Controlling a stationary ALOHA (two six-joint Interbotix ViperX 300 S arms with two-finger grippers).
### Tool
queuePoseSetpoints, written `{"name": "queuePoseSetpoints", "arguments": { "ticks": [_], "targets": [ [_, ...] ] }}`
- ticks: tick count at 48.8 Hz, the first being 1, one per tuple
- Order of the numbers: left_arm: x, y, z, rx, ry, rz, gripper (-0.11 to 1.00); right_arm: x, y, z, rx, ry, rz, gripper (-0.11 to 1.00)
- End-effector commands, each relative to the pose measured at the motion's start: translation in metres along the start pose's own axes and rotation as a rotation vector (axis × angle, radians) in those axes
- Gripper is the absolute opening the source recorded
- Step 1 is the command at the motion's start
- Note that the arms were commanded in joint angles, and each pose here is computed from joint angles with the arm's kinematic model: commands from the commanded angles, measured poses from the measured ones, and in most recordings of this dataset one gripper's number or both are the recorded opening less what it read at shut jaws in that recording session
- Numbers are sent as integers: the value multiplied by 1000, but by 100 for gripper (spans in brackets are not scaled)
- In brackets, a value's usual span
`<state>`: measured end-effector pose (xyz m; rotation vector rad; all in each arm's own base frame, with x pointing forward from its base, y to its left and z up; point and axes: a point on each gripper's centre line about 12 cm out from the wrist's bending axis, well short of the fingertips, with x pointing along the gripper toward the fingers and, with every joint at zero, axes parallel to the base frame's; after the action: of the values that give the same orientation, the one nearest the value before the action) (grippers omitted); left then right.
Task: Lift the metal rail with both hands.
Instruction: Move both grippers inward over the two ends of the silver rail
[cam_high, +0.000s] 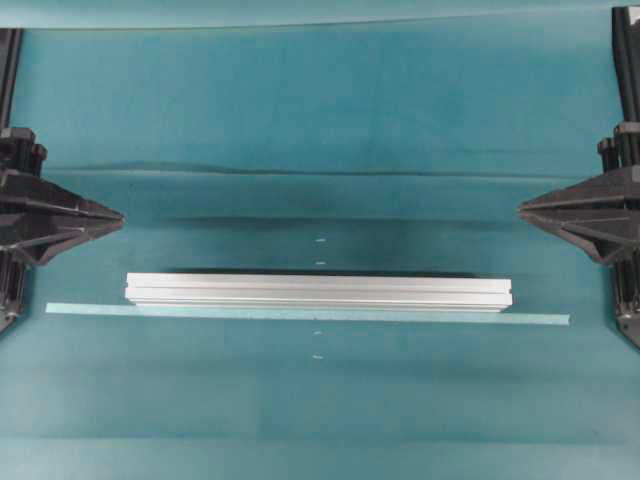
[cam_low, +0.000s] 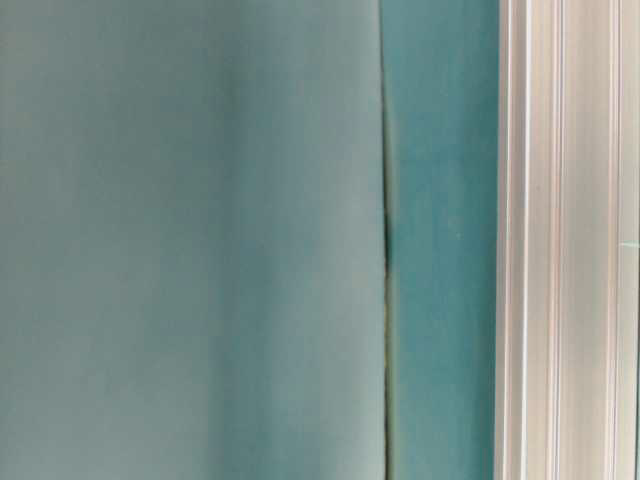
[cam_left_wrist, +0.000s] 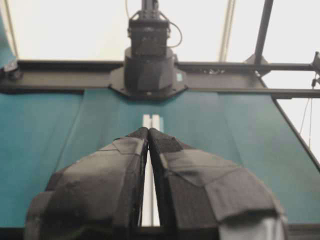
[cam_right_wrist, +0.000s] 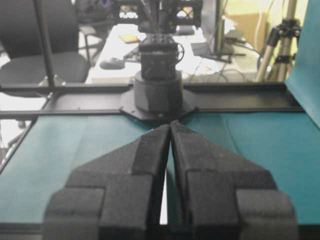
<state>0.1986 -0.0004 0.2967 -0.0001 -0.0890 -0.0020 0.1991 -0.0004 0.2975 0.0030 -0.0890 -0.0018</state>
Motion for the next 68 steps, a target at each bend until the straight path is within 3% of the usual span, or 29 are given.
{"name": "queuePoseSetpoints", "arguments": {
  "ticks": [1, 4, 9, 20, 27, 43, 54, 68],
  "targets": [
    [14, 2, 5, -32, 38, 10, 14, 3, -2, -2, 22, 14, -13, 14],
    [21, 5, 7, -60, 76, 24, 14, 4, -4, -7, 72, 59, -30, 10],
    [32, 6, 15, -70, 131, 29, -1, 5, -11, -13, 156, 169, -72, 0],
    [45, 7, 18, -70, 304, 39, -5, 15, -24, -13, 212, 473, -143, -2],
    [54, 8, 13, -76, 454, 50, -5, 33, -28, -17, 210, 653, -155, -2],
    [84, 10, -12, -75, 810, 68, -5, 81, -31, -54, 223, 1081, -146, -2],
    [101, 11, -29, -61, 986, 77, -5, 98, -30, -60, 151, 1224, -81, -2],
    [103, 9, -45, -36, 1080, 61, -5, 102, -21, -82, 102, 1344, -18, 0]
  ]
}}
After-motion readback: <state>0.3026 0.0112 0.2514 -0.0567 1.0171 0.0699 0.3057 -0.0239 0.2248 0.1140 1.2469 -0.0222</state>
